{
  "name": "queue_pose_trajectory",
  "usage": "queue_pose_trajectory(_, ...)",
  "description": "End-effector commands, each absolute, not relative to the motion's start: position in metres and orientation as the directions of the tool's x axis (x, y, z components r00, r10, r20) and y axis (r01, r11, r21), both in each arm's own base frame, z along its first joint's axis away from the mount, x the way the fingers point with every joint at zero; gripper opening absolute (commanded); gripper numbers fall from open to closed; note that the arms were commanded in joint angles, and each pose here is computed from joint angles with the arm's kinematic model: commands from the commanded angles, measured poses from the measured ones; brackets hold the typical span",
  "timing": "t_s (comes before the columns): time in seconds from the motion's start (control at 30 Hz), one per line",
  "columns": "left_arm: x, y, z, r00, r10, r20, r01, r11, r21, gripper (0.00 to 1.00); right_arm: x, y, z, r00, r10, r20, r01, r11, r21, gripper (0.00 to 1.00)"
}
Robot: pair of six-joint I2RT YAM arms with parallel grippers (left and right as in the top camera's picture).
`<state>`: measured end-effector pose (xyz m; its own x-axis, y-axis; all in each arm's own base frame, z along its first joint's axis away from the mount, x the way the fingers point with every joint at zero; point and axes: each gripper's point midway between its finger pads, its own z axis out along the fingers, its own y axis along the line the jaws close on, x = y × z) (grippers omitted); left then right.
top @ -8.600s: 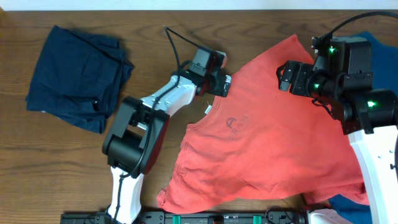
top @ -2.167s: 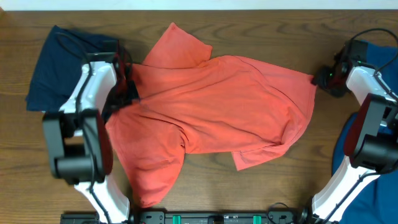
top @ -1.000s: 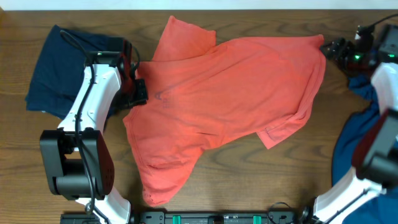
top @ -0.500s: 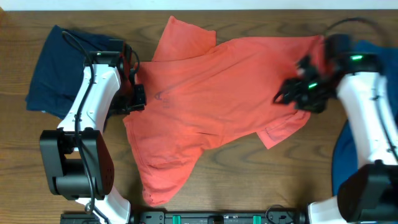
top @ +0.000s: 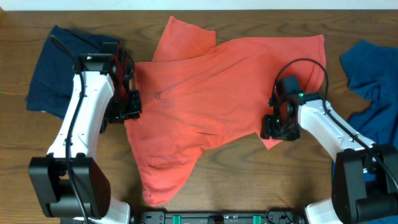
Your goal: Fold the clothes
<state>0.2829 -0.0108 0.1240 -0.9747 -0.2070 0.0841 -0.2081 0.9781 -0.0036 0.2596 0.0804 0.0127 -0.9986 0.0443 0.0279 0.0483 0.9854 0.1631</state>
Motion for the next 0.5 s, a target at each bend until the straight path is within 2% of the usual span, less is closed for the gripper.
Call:
queue_pose_trajectory(0.0,0.276,-0.008,0.115,-0.961,-0.254,0.112,-0.253,0.967,0.018,0.36,0.243,0.092,0.003,-0.996,0.046,0.078,0.062,0.972,0.225,0.45)
queue_pose_trajectory(0.07,0.271,-0.008,0.105,-0.952,-0.278,0.125,-0.277,0.961,0.025,0.36,0.239,0.090,0.000,-0.995,0.046,0.085,0.063,0.975,0.215,0.33)
queue_pose_trajectory(0.13,0.266,-0.009,0.093,-0.946,-0.293,0.139,-0.293,0.956,0.026,0.36,0.241,0.083,0.000,-0.996,0.047,0.076,0.060,0.982,0.177,0.11)
queue_pose_trajectory(0.17,0.263,-0.010,0.086,-0.944,-0.295,0.149,-0.295,0.955,0.021,0.36,0.244,0.077,0.002,-0.997,0.052,0.065,0.061,0.987,0.149,0.04)
queue_pose_trajectory(0.37,0.247,-0.022,0.044,-0.938,-0.294,0.185,-0.306,0.951,-0.039,0.36,0.281,0.014,0.059,-0.982,0.173,-0.076,0.180,0.979,-0.096,0.01)
queue_pose_trajectory(0.47,0.237,-0.029,0.025,-0.934,-0.292,0.205,-0.313,0.946,-0.079,0.36,0.294,-0.003,0.088,-0.964,0.229,-0.137,0.245,0.963,-0.116,0.01)
